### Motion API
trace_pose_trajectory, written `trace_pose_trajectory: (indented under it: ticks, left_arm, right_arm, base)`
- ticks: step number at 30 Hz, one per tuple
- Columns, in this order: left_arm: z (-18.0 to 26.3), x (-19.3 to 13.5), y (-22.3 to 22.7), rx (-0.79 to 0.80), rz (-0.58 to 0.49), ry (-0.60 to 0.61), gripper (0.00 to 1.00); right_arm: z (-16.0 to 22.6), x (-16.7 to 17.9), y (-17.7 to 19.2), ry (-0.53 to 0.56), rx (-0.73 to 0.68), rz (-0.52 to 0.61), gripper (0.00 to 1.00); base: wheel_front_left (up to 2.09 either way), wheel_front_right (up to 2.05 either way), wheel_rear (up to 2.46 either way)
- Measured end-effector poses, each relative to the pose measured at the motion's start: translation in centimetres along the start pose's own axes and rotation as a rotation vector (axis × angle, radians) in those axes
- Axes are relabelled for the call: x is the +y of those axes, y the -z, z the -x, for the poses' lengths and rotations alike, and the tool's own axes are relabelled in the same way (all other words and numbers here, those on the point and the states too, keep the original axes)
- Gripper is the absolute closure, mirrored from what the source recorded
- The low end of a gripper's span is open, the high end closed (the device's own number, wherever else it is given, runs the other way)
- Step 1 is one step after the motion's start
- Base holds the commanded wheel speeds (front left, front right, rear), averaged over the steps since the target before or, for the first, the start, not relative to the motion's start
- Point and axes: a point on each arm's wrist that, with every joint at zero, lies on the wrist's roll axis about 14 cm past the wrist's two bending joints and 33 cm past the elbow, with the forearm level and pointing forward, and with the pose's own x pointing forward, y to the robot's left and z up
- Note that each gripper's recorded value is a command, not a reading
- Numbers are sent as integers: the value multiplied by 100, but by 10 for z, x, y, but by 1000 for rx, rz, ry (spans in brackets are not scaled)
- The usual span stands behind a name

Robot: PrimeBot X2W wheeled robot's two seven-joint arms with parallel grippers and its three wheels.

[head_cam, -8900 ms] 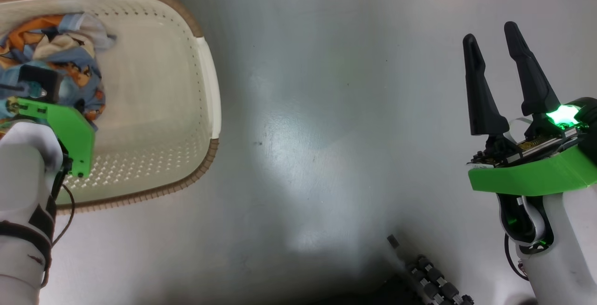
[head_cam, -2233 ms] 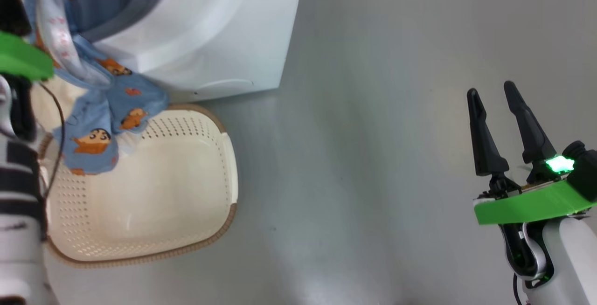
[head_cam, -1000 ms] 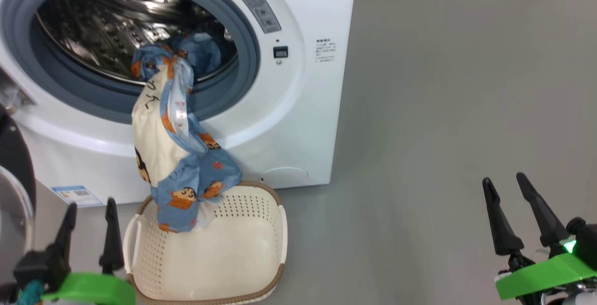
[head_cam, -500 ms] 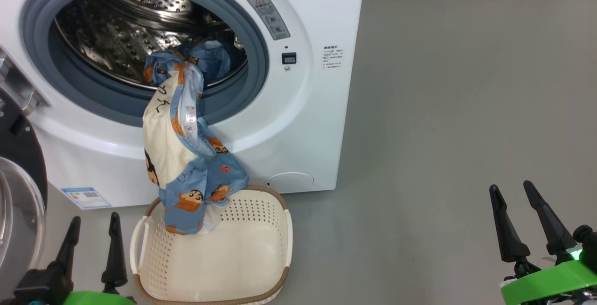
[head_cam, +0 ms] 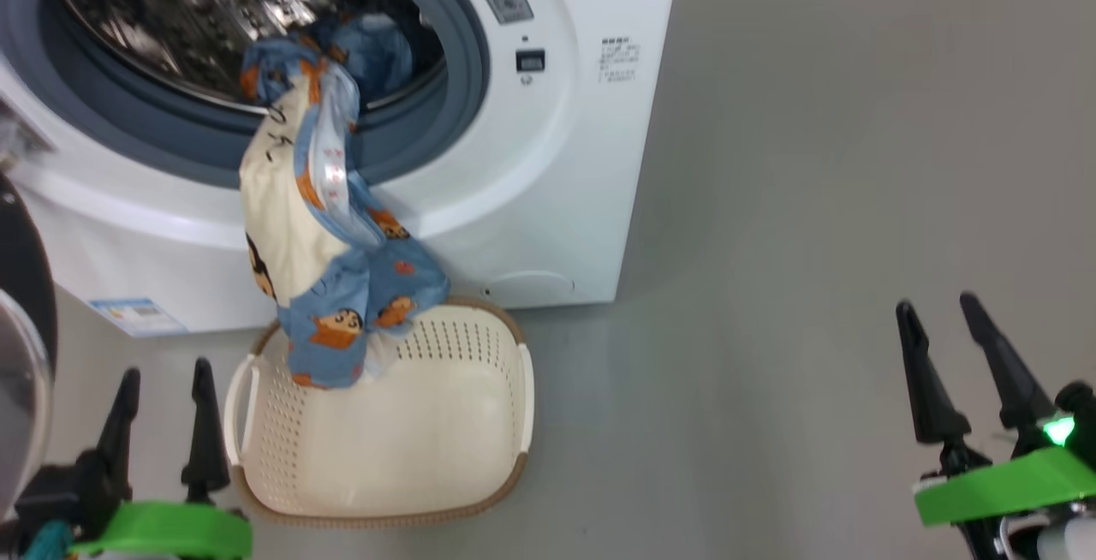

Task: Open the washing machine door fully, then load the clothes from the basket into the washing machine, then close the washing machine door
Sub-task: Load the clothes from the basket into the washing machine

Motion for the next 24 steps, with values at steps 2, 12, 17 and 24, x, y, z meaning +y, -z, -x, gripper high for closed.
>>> trace_pose_trajectory:
  ticks: [2, 12, 17, 24]
  left_arm:
    - [-9, -2, 5, 13, 10, 1, 0]
    - [-73, -21, 58, 142, 55, 21, 0]
    - [-94, -26, 98, 244, 54, 35, 0]
    - [-126, -26, 144, 353, 43, 39, 0]
  right_arm:
    - [-9, 0, -1, -5, -7, 0, 0]
    - [-59, -6, 19, -9, 13, 1, 0]
    - [-74, -10, 39, -4, 50, -2, 0]
    - [-89, -17, 67, 1, 100, -2, 0]
  base:
    - [0, 0, 0]
    - [0, 0, 0]
    - [0, 0, 0]
    - [0, 0, 0]
